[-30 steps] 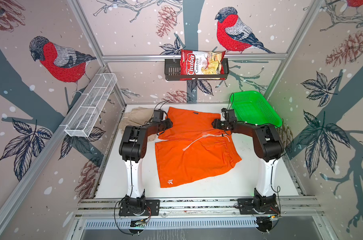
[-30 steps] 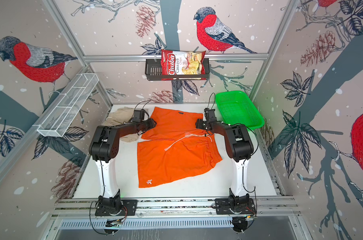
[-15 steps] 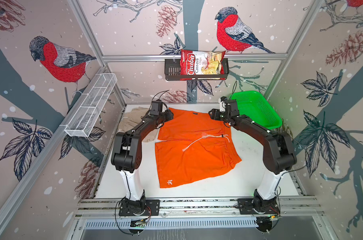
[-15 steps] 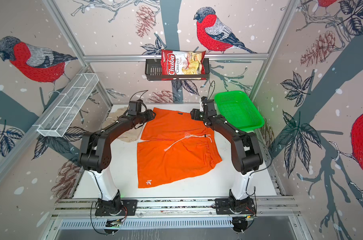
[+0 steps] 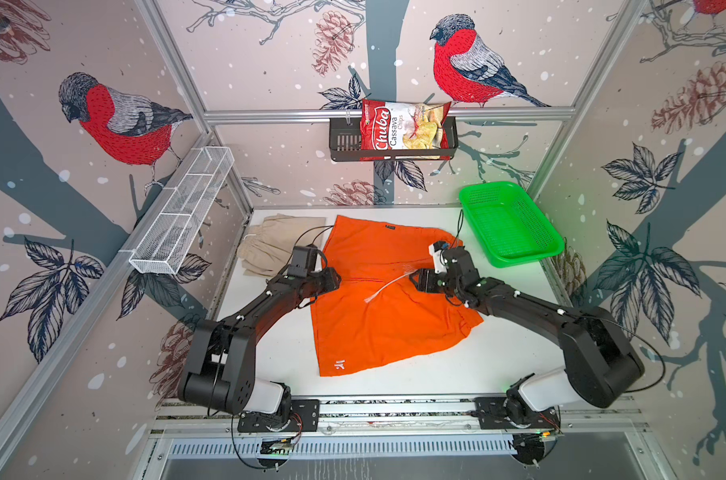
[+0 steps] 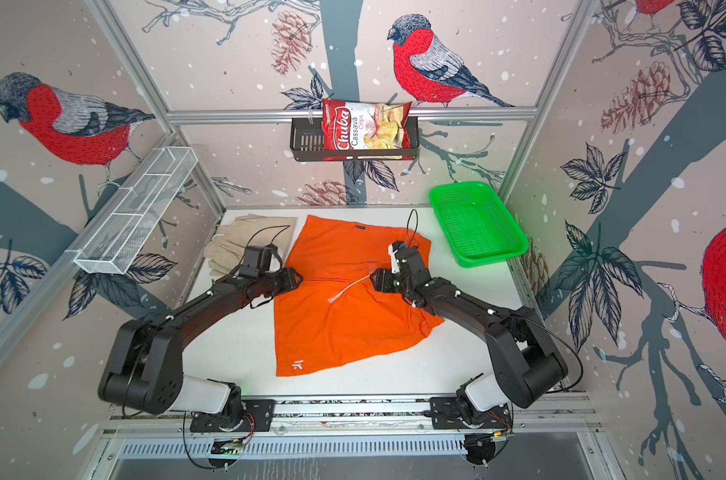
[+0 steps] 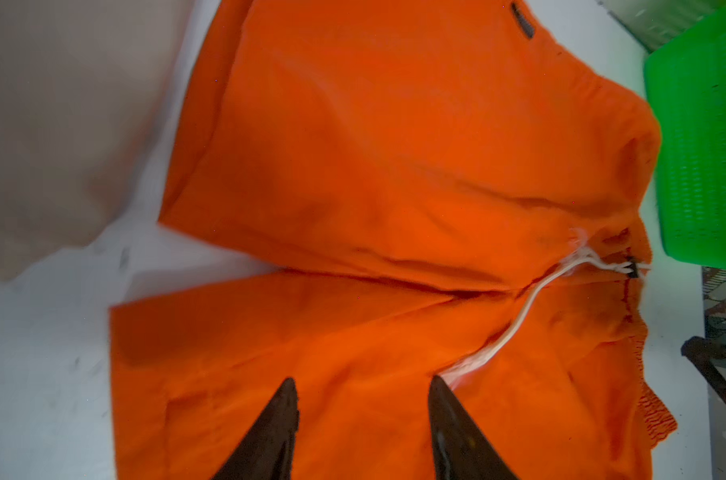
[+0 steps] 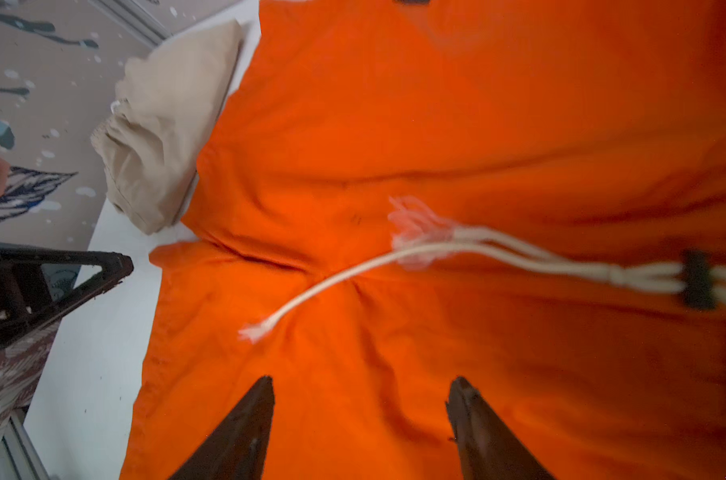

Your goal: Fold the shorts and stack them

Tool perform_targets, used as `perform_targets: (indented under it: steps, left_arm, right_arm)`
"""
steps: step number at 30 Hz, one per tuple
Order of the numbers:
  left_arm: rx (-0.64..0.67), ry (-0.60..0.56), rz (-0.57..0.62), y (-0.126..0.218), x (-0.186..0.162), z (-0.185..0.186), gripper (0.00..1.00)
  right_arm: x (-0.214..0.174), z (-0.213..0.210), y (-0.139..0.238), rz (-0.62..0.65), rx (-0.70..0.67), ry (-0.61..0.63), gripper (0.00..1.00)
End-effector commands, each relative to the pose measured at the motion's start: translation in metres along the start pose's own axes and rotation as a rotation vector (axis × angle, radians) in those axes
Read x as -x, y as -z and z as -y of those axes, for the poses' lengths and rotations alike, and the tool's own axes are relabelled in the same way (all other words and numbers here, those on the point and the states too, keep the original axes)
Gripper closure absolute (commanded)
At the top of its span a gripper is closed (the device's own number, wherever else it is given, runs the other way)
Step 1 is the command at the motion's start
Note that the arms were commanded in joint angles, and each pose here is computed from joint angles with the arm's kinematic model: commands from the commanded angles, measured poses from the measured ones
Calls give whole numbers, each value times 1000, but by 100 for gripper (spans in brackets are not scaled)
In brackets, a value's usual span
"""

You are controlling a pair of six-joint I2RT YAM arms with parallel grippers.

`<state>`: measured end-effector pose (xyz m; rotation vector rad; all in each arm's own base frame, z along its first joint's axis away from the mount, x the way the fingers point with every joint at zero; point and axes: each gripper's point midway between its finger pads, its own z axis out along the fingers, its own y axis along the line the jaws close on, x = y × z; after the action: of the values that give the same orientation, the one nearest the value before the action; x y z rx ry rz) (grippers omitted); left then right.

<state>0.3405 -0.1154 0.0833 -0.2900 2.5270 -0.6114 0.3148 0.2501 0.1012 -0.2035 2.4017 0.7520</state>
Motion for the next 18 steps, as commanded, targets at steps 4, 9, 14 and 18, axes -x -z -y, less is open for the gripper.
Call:
perform_targets:
  steps: [4,9,14,18]
  left_arm:
    - [-11,89,-8,1,-30,-20,50]
    - [7,107,-3,-8,-40,-32,50]
    - [19,122,-29,-24,-48,-41,51]
    - [17,123,-37,-33,-48,-43,52]
  right_arm:
    - [-23,12,-6,8,-4,-92,32]
    - [-41,32,-14,-18,-53,-132,31]
    - [-60,47,-14,-19,-100,-208,31]
    - [-77,59,-6,-3,-149,-264,31]
